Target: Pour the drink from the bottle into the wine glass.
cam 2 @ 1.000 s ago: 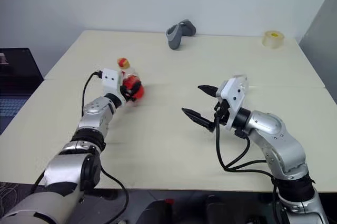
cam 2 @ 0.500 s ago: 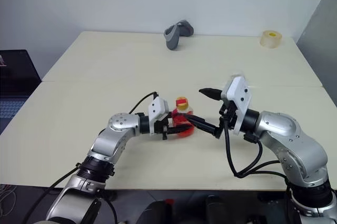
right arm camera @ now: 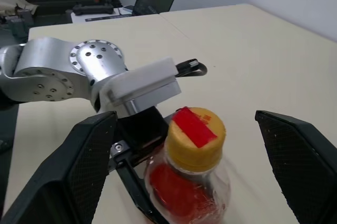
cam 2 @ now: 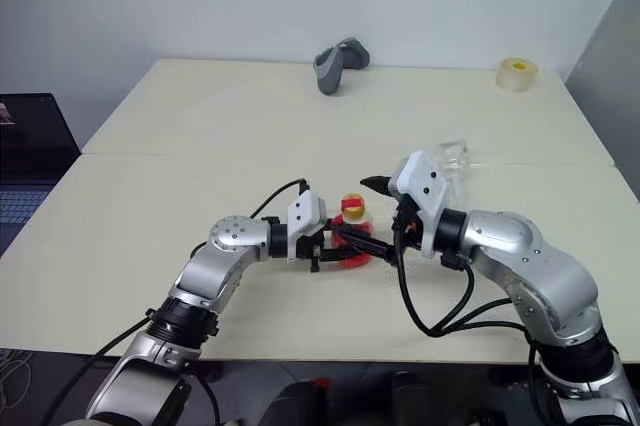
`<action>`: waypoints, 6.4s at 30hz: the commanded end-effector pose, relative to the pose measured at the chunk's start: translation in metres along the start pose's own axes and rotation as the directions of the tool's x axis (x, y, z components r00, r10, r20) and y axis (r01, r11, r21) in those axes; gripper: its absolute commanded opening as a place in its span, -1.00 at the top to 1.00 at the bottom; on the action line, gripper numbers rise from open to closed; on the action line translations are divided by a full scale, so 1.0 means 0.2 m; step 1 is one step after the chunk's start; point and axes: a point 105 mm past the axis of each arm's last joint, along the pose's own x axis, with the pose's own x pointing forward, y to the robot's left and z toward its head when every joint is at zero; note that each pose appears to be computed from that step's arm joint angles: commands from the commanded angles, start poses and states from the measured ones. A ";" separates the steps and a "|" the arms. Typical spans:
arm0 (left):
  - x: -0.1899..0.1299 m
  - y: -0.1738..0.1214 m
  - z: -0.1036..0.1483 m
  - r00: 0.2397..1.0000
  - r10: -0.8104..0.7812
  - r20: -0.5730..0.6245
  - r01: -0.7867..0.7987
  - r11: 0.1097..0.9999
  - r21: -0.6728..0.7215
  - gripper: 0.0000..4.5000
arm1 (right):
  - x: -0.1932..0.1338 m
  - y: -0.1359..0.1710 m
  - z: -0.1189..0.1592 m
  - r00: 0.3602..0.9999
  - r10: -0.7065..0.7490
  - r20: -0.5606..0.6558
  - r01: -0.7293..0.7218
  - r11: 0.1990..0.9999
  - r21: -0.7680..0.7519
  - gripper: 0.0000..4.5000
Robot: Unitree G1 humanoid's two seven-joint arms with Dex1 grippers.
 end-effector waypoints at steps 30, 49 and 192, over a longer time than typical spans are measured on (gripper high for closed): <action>-0.03 -0.08 0.08 0.989 -0.141 -0.034 0.144 0.981 0.127 0.54 | -0.01 -0.12 0.05 0.856 0.489 -0.167 -0.517 0.817 -0.256 0.47; 0.04 0.05 0.15 0.995 0.041 0.092 -0.044 0.999 0.026 0.59 | -0.04 0.04 0.08 0.930 -0.304 0.208 0.282 0.950 0.131 -0.92; 0.10 -0.05 0.15 0.985 -0.148 0.085 0.143 0.988 0.063 0.66 | -0.13 -0.08 0.05 0.958 -0.272 0.095 0.278 0.958 -0.070 -0.77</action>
